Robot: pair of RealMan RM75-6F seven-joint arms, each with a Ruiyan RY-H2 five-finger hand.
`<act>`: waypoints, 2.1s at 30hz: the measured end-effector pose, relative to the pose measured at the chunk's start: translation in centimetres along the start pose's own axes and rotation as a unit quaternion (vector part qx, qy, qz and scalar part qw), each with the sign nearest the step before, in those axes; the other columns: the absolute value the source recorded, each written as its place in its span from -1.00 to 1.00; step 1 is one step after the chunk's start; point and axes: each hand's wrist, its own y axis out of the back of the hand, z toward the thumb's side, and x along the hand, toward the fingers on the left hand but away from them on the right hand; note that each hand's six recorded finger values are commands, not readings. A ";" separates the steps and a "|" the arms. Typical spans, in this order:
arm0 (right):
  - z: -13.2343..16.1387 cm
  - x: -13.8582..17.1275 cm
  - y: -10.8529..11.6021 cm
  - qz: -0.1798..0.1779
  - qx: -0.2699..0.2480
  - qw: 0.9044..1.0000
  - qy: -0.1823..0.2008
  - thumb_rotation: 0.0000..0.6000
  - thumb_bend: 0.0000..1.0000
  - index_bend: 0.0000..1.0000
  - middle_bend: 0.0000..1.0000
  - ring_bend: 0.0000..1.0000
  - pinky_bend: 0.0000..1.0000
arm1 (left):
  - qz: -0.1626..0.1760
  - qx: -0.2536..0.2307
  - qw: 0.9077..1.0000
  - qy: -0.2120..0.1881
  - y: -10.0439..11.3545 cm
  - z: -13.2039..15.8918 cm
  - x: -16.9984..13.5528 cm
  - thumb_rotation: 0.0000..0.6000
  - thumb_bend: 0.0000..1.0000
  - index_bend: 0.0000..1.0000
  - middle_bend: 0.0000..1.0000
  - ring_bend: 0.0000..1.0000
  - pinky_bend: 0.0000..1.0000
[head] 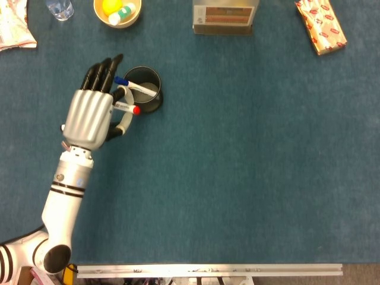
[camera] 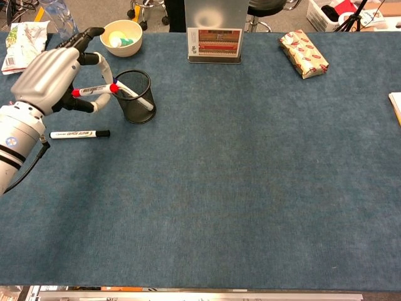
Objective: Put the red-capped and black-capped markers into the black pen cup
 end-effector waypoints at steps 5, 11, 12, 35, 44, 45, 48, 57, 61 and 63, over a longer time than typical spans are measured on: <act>-0.1 -0.1 -0.2 0.002 0.001 1.000 -0.002 1.00 -1.00 -0.52 -0.47 -0.66 -0.18 | 0.001 -0.007 1.000 0.010 0.6 0.6 1.2 1.00 -0.32 0.19 -0.97 -1.00 -0.80; -0.1 -0.1 -0.3 0.006 0.002 1.000 -0.002 1.00 -1.00 -0.52 -0.47 -0.66 -0.18 | 0.002 -0.025 1.000 0.014 1.0 1.6 1.9 1.00 -0.32 0.21 -0.97 -1.00 -0.80; -0.1 -0.2 -0.4 0.007 0.002 1.000 -0.002 1.00 -1.00 -0.52 -0.47 -0.66 -0.18 | 0.003 -0.029 0.999 0.014 1.0 1.8 2.0 1.00 -0.32 0.22 -0.97 -1.00 -0.80; 0.9 0.3 0.2 -0.024 -0.022 0.999 0.029 1.00 -1.00 -0.52 -0.47 -0.66 -0.18 | -0.016 -0.102 0.994 0.034 -0.5 3.5 4.2 1.00 -0.32 0.23 -0.97 -1.00 -0.80; 0.8 0.2 -0.1 -0.016 -0.017 0.999 0.025 1.00 -1.00 -0.52 -0.47 -0.66 -0.18 | -0.017 -0.131 0.991 0.033 -0.3 4.3 4.4 1.00 -0.32 0.23 -0.97 -1.00 -0.80; 0.8 0.2 -0.1 -0.015 -0.016 0.999 0.024 1.00 -1.00 -0.52 -0.47 -0.66 -0.18 | -0.017 -0.135 0.990 0.032 -0.3 4.5 4.5 1.00 -0.32 0.23 -0.97 -1.00 -0.80; 0.8 0.2 -0.2 -0.012 -0.016 1.000 0.023 1.00 -1.00 -0.52 -0.47 -0.66 -0.18 | -0.017 -0.143 0.989 0.029 -0.3 4.9 4.7 1.00 -0.32 0.23 -0.97 -1.00 -0.80; 0.8 0.3 -0.2 -0.008 -0.016 1.000 0.021 1.00 -1.00 -0.52 -0.47 -0.66 -0.18 | -0.014 -0.166 0.985 0.039 -0.5 5.2 5.1 1.00 -0.32 0.23 -0.96 -1.00 -0.80; 0.7 0.3 -0.3 -0.006 -0.015 1.000 0.020 1.00 -1.00 -0.52 -0.47 -0.66 -0.18 | -0.005 -0.197 0.979 0.051 -0.1 4.9 5.5 1.00 -0.31 0.24 -0.96 -1.00 -0.80; 0.7 0.2 -0.4 -0.004 -0.014 1.000 0.020 1.00 -1.00 -0.52 -0.47 -0.66 -0.18 | 0.002 -0.213 0.975 0.059 0.2 4.7 5.6 1.00 -0.31 0.25 -0.96 -1.00 -0.80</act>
